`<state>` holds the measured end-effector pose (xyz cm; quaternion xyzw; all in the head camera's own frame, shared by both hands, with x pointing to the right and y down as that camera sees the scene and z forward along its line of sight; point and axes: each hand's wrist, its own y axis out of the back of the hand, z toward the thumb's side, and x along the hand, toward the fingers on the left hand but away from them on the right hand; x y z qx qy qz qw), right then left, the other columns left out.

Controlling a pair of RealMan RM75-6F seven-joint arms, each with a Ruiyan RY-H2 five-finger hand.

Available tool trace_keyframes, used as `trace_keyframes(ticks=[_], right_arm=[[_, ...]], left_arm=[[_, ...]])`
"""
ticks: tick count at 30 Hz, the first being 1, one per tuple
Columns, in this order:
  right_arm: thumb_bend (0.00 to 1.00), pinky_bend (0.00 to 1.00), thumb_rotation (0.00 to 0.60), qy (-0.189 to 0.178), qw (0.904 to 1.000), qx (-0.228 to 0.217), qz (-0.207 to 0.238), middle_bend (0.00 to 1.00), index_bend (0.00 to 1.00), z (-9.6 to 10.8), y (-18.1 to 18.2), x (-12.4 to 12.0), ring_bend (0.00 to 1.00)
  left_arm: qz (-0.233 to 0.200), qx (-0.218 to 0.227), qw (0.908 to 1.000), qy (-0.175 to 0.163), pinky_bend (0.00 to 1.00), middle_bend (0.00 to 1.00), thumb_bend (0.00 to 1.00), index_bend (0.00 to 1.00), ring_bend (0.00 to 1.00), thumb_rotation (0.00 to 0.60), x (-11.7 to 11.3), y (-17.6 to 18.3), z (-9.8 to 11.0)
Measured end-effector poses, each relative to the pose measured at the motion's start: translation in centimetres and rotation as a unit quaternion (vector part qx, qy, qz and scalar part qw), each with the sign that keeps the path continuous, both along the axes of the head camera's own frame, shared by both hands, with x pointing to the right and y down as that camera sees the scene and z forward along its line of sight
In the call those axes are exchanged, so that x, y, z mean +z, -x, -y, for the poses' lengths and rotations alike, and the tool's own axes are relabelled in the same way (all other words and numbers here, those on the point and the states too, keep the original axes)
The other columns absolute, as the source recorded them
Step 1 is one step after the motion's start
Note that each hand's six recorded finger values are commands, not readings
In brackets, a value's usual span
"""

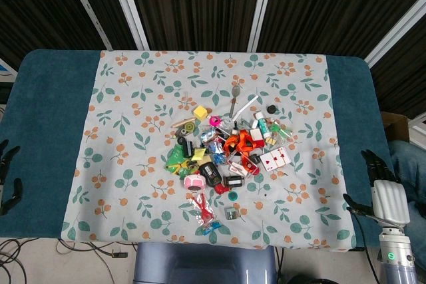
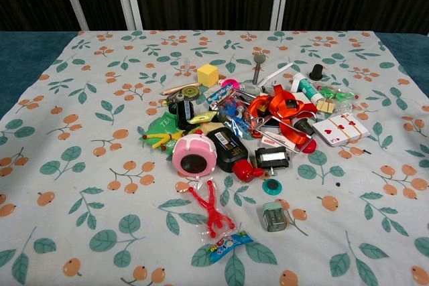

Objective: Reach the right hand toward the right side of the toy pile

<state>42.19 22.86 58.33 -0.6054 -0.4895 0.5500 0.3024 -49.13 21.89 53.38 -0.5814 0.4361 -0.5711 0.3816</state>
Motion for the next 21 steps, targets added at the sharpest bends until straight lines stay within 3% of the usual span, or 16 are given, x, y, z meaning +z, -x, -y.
trace_keyframes(ticks=[21], right_arm=[[0.23, 0.24, 0.6, 0.009, 0.9999, -0.001, 0.005, 0.09, 0.0, -0.18, 0.11, 0.31, 0.11]], left_arm=[[-0.003, -0.002, 1.0, 0.0, 0.07, 0.0, 0.59, 0.11, 0.04, 0.6, -0.06, -0.01, -0.01]])
